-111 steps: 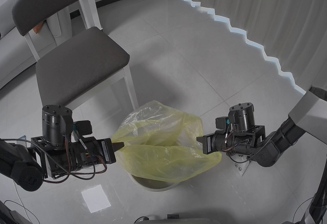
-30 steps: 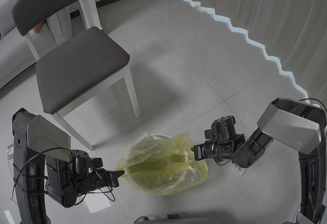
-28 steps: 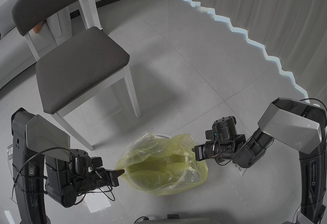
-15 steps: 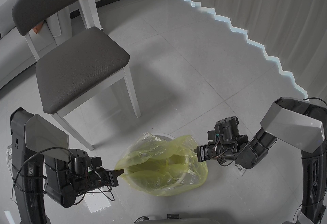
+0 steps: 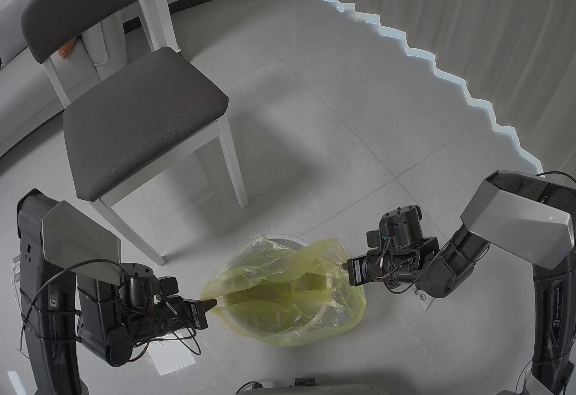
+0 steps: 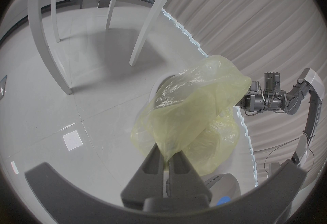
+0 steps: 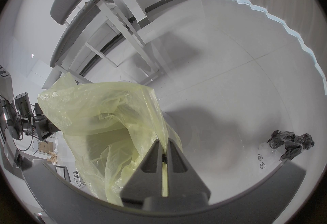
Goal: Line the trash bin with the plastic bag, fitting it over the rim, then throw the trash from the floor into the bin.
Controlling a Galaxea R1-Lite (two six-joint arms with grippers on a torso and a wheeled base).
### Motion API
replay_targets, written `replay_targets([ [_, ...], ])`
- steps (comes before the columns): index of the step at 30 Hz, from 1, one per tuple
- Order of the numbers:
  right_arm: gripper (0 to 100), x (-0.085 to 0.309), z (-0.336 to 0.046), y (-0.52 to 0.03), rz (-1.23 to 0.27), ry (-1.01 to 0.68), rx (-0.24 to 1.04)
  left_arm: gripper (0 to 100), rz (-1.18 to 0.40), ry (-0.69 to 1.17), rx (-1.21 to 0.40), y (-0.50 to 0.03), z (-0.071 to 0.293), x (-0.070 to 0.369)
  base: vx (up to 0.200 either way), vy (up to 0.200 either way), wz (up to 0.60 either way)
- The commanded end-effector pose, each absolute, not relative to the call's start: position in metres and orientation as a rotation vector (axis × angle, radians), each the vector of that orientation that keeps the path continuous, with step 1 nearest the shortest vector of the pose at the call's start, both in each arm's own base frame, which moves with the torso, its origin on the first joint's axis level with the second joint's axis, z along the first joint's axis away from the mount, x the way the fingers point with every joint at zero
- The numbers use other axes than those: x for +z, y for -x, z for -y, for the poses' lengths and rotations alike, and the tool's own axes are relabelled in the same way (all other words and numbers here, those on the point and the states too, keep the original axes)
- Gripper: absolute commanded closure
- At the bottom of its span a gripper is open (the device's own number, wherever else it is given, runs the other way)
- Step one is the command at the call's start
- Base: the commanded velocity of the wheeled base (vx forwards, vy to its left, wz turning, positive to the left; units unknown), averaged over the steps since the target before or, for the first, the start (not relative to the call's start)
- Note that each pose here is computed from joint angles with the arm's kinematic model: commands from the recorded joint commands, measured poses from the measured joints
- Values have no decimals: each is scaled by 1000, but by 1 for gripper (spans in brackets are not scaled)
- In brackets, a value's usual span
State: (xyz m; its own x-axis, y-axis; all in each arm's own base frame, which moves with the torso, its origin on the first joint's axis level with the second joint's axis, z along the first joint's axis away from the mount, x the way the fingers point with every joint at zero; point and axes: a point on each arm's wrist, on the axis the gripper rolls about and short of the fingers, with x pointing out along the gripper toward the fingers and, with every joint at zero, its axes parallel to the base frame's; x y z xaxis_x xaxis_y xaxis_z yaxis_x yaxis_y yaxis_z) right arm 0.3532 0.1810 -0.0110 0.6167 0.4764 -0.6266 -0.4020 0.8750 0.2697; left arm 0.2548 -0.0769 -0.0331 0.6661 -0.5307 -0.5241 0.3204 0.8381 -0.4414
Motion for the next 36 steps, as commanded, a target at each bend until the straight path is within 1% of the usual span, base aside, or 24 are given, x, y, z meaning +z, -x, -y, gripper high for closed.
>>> replay_targets([
  [1, 100, -10, -181, -353, -751, -106, 509, 100, -671, 327, -495, -256, 77, -31, 0, 0, 0],
  [4, 100, -10, -181, -352, -756, -105, 508, 100, -673, 327, -495, -255, 77, -31, 0, 0, 0],
  [5, 0, -11, -182, -352, -757, -104, 507, 100, -671, 325, -496, -255, 77, -31, 0, 0, 0],
  [11, 0, -2, -181, -349, -741, -107, 513, 100, -662, 325, -501, -254, 77, -27, 0, 0, 0],
  [18, 0, 29, -177, -343, -682, -116, 526, 100, -662, 325, -496, -253, 77, -26, 0, 0, 0],
  [20, 0, 43, -180, -343, -642, -114, 541, 100, -680, 322, -489, -247, 77, -26, 0, 0, 0],
  [23, 0, 53, -188, -344, -621, -97, 568, 100, -699, 319, -479, -240, 75, -24, 0, 0, 0],
  [27, 0, 61, -209, -347, -616, -54, 621, 100, -705, 320, -463, -238, 75, -24, 0, 0, 0],
  [31, 0, 53, -223, -355, -622, -42, 644, 100, -699, 329, -463, -243, 76, -27, 0, 0, 0],
  [32, 0, 52, -225, -355, -622, -41, 649, 0, -699, 334, -461, -244, 77, -28, 0, 0, 0],
  [36, 0, 53, -225, -352, -624, -38, 653, 0, -699, 341, -448, -243, 73, -26, 0, 0, 0],
])
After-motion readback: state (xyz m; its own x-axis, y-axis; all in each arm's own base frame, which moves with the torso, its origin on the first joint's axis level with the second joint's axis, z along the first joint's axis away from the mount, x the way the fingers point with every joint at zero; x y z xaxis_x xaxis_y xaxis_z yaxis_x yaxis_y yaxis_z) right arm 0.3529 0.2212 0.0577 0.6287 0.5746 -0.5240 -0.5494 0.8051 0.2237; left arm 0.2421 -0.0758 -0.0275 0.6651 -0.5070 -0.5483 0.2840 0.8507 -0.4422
